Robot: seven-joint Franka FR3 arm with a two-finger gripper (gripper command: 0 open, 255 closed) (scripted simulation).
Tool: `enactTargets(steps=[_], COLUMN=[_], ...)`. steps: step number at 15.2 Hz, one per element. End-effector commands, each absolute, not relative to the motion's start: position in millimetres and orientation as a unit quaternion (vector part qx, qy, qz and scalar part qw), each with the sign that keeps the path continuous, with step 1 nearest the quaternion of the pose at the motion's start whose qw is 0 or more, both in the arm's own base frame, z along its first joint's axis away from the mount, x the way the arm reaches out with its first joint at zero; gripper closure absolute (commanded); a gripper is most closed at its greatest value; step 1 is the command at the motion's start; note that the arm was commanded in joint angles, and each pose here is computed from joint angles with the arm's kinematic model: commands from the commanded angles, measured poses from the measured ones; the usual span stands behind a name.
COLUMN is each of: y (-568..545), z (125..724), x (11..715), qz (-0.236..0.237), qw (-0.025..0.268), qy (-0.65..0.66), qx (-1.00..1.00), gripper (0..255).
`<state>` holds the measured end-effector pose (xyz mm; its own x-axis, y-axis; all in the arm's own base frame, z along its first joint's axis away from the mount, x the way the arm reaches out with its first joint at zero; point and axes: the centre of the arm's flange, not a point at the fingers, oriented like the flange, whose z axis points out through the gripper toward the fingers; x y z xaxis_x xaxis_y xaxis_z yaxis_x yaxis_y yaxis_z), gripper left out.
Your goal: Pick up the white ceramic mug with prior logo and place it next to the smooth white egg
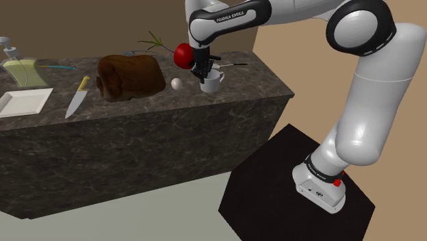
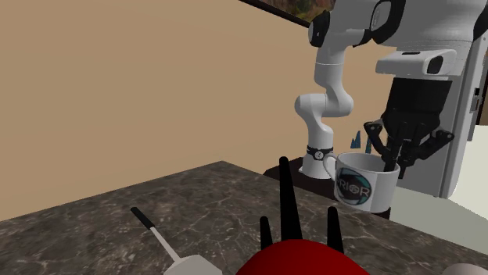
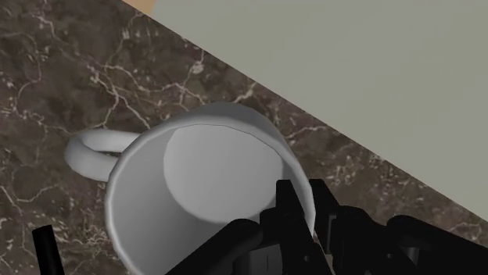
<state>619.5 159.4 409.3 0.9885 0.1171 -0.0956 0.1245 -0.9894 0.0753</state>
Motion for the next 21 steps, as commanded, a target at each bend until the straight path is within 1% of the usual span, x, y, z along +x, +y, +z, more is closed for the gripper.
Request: enactTargets(steps=[1, 11, 18, 19, 21], y=[158, 158, 158, 157, 157], z=[398, 347, 347, 348, 348], x=[620, 620, 620, 620, 620], qz=[-0.045, -0.045, -0.045, -0.045, -0.045], qw=[0.040, 0.040, 0.040, 0.041, 0.040], qy=[0.061, 0.061, 0.061, 0.061, 0.061], qx=[0.996, 0.996, 0.996, 0.996, 0.996], gripper=[255, 255, 255, 0, 0])
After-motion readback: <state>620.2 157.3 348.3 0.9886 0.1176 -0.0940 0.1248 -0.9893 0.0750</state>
